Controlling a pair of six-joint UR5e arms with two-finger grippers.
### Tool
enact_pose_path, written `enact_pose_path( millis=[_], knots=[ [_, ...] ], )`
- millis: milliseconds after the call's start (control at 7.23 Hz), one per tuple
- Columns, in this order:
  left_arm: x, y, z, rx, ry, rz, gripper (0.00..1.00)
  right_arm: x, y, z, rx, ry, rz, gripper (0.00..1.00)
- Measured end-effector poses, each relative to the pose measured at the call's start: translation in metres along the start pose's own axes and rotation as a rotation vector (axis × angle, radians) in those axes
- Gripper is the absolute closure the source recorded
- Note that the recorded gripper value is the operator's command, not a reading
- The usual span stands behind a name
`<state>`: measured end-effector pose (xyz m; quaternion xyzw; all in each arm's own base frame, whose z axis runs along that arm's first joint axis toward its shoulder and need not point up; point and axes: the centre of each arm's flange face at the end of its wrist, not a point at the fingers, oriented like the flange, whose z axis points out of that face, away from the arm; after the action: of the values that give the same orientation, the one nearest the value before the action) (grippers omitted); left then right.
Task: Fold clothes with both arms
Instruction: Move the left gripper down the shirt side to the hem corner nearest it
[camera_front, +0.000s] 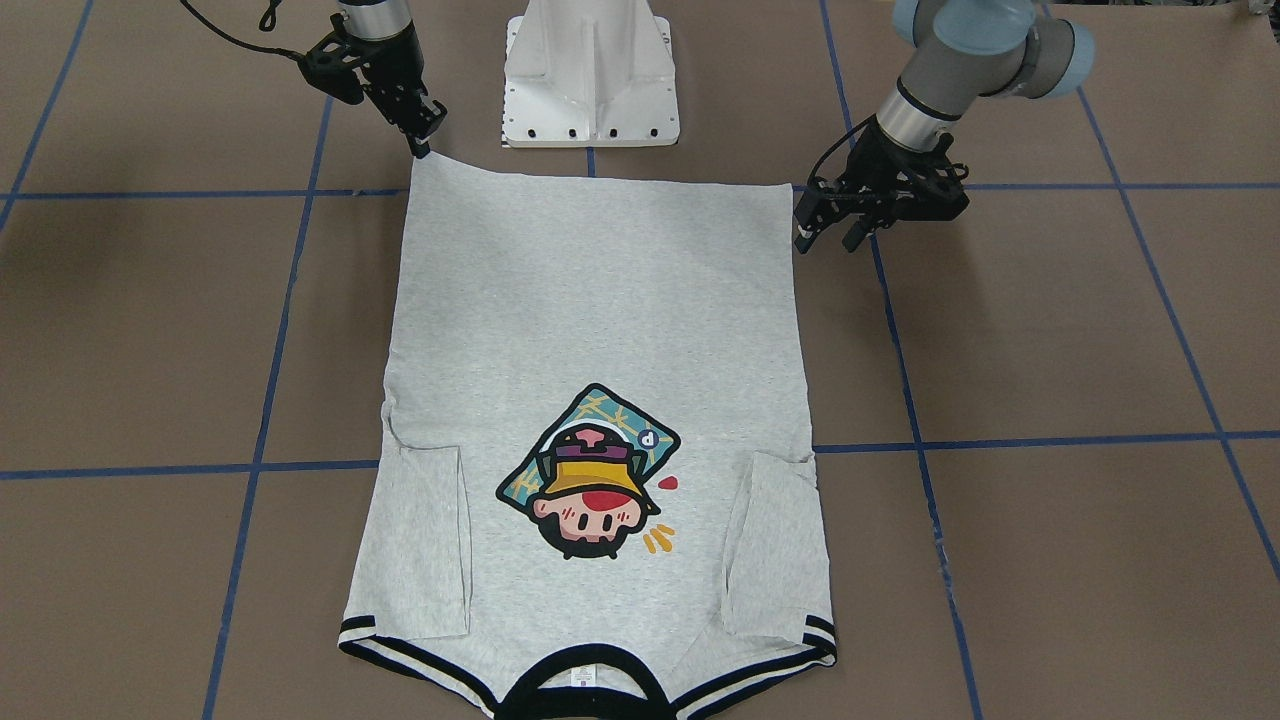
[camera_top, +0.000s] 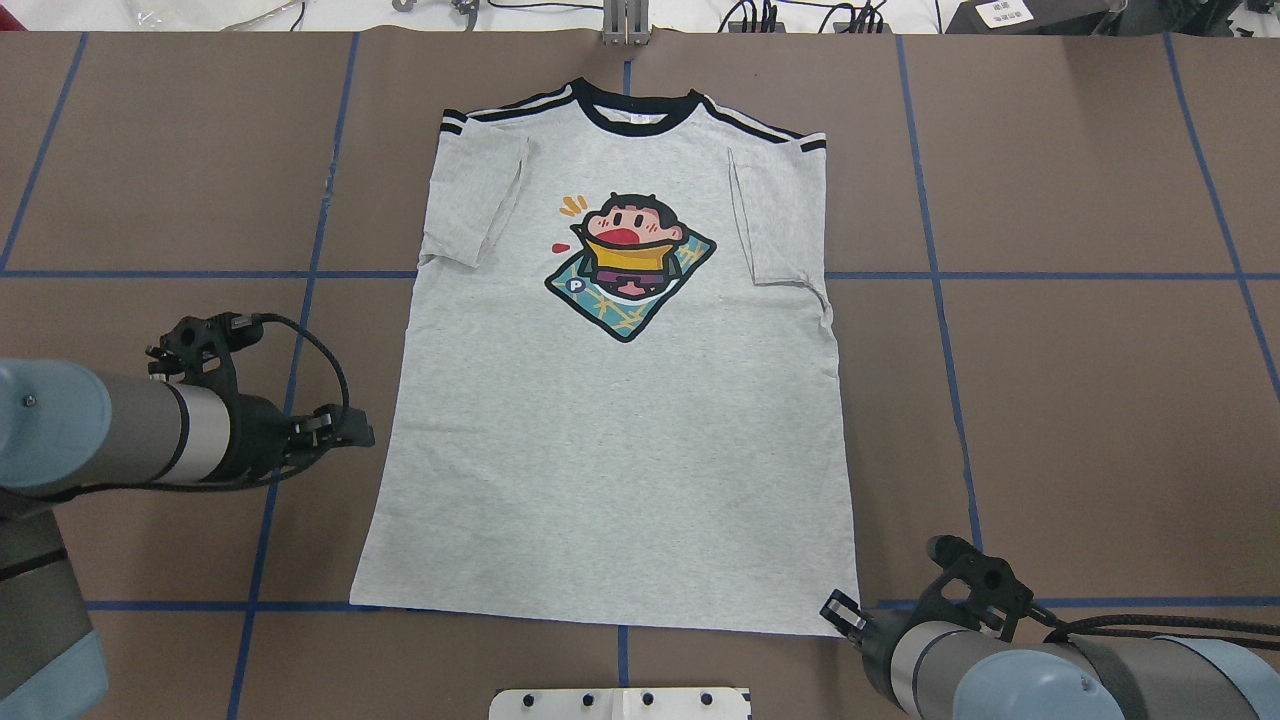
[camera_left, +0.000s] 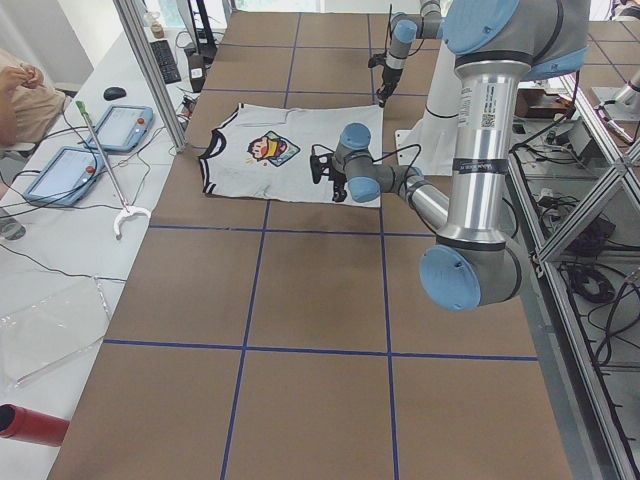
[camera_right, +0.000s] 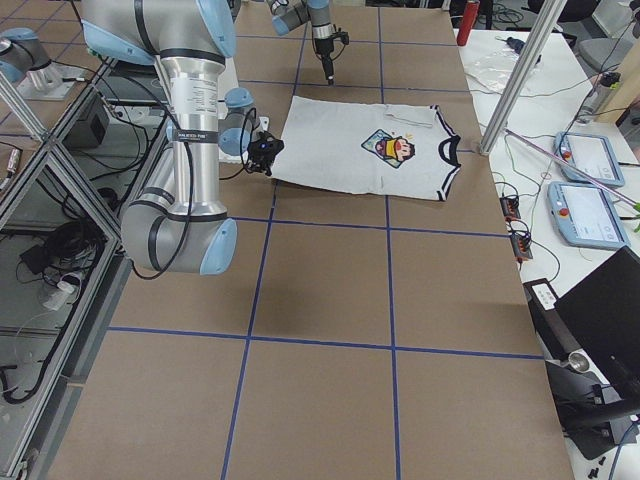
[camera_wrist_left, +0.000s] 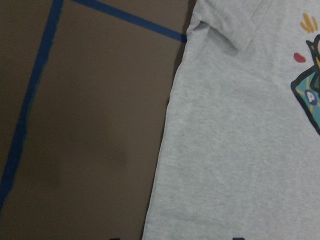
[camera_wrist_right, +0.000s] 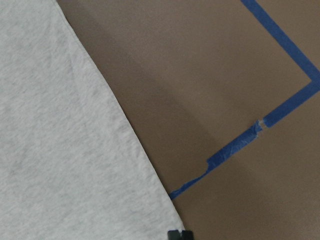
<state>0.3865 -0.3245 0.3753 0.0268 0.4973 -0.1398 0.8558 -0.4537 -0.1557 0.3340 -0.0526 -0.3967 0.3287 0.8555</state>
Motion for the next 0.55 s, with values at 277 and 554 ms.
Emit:
enact_pose_path(
  millis=[277, 554],
  knots=[
    [0.002, 0.059, 0.013, -0.03, -0.108, -0.039, 0.02, 0.0, 0.0, -0.001, -0.001, -0.002, 0.001, 1.0],
    [0.004, 0.103, 0.027, -0.065, -0.16, -0.086, 0.1, 0.0, 0.0, -0.001, -0.001, -0.002, 0.0, 1.0]
  ],
)
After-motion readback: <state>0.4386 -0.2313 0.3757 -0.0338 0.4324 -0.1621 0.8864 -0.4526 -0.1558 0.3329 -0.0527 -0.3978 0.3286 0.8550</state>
